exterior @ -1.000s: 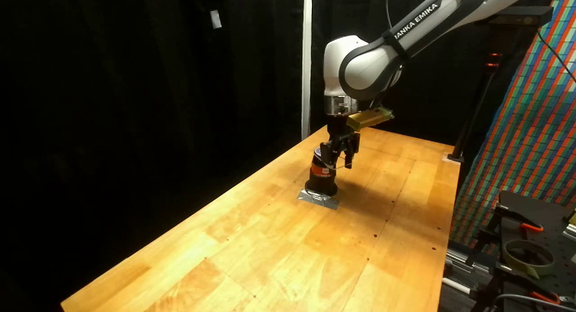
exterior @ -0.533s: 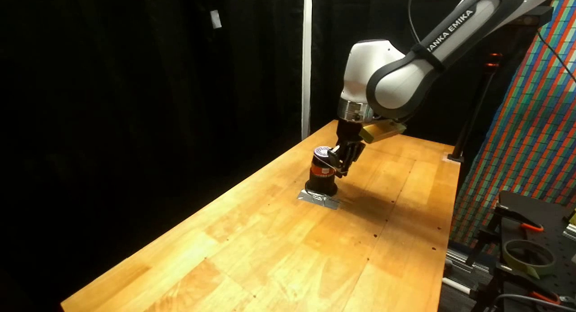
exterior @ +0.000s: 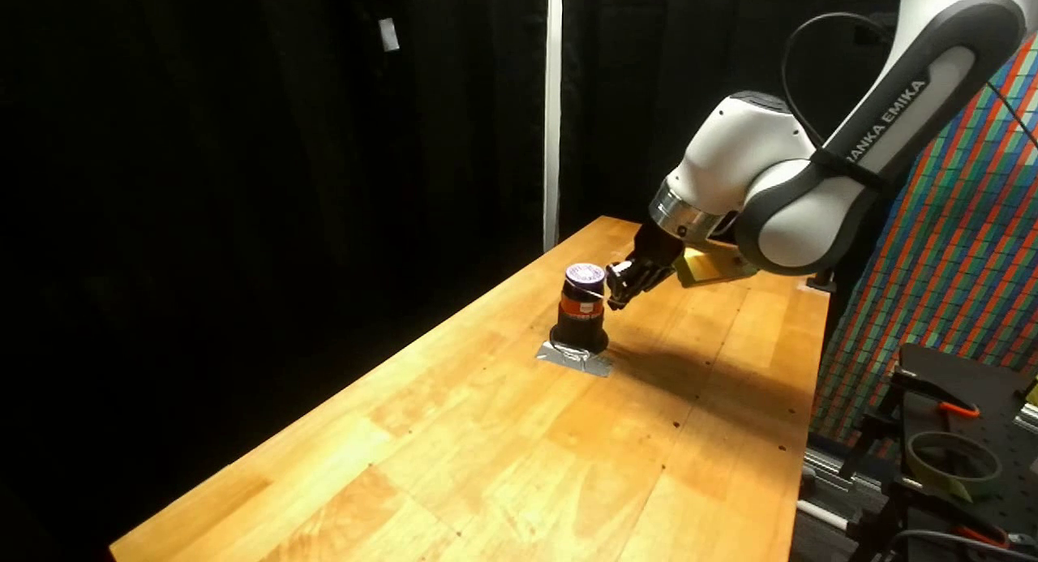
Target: Put a rubber band around the cup
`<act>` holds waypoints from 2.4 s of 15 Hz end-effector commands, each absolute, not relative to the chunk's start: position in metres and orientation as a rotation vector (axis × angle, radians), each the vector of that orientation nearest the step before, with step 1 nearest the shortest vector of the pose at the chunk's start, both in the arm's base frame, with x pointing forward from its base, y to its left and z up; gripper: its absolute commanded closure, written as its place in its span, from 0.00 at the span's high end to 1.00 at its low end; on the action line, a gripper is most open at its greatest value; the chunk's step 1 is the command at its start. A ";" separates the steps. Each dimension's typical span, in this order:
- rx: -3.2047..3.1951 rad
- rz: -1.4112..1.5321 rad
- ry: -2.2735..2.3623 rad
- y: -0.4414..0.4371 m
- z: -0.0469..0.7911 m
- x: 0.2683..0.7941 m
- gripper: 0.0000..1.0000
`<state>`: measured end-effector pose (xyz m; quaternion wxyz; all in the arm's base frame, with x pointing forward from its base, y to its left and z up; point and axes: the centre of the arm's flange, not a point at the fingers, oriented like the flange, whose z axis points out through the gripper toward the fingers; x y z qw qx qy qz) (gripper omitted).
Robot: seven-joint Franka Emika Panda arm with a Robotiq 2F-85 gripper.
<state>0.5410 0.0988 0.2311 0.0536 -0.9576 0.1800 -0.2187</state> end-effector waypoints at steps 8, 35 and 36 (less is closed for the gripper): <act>-2.685 -1.056 0.575 0.110 0.222 0.478 0.13; -2.325 -1.534 0.515 0.149 0.206 0.481 0.30; -2.331 -1.526 0.523 0.146 0.205 0.480 0.37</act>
